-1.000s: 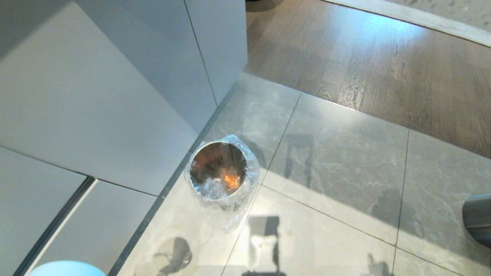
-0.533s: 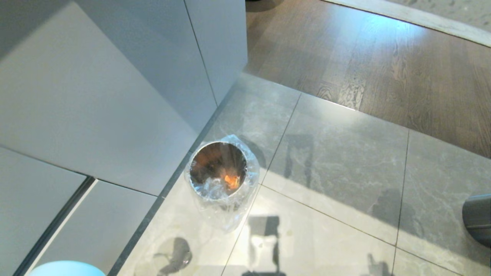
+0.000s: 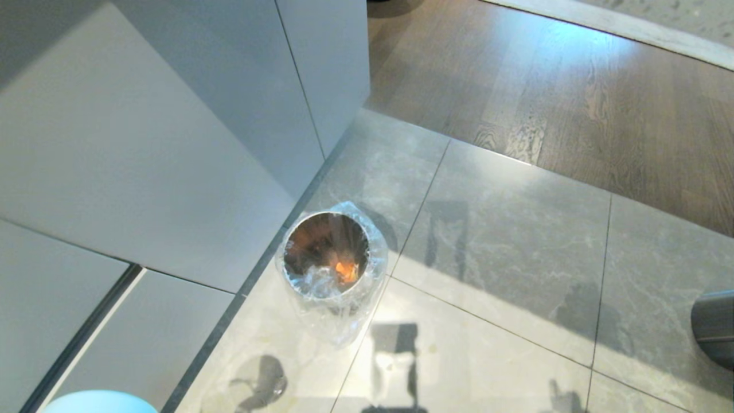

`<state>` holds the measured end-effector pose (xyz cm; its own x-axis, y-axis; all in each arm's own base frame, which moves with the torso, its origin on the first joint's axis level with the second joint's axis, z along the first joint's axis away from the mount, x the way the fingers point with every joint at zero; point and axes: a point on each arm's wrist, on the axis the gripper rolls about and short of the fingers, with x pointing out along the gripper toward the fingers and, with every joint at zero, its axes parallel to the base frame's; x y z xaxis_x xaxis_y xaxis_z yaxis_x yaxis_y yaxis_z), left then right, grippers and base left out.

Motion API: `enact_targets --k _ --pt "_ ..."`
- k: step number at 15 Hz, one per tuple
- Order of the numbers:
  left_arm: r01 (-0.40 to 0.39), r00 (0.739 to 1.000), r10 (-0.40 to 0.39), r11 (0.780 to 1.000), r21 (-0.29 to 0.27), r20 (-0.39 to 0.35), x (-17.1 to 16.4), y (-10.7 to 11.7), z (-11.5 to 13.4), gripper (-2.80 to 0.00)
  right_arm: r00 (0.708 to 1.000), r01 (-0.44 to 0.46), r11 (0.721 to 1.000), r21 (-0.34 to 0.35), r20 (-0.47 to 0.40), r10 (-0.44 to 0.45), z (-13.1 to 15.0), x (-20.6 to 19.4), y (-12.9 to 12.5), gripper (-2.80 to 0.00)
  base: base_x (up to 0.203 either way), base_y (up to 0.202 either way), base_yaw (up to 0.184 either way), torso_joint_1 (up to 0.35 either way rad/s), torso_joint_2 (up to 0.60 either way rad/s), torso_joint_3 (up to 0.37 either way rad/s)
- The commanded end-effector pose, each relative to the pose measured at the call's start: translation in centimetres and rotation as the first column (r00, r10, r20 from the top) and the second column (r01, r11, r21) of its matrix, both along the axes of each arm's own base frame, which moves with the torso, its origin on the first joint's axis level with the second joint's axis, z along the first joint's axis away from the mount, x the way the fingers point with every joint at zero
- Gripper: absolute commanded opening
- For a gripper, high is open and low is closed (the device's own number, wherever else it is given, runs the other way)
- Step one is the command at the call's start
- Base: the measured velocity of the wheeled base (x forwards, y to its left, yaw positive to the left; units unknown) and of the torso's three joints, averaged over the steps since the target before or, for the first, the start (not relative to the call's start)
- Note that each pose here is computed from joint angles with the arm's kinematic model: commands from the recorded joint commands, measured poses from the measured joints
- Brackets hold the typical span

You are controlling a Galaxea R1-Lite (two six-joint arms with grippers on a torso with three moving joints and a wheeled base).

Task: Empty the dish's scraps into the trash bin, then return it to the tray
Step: Put the bowl back to the table

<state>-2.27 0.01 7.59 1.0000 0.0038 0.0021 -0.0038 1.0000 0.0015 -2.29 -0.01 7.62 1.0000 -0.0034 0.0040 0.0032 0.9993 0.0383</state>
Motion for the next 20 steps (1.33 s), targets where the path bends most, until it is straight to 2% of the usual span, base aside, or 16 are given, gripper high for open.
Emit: enact_targets --k 1,20 --pt "-0.002 1.0 0.002 1.0 0.0 0.001 0.0 0.0 0.01 -2.8 1.0 0.0 1.0 0.0 0.0 0.0 -0.02 0.0 0.0 -2.8 0.0 0.0 0.0 0.0 0.0 0.0" --pt "-0.001 1.0 0.001 1.0 -0.001 0.001 0.0 0.0 0.01 -2.8 1.0 0.0 1.0 0.0 0.001 0.0 0.0 0.0 0.0 -2.8 0.0 0.0 0.0 0.0 0.0 0.018"
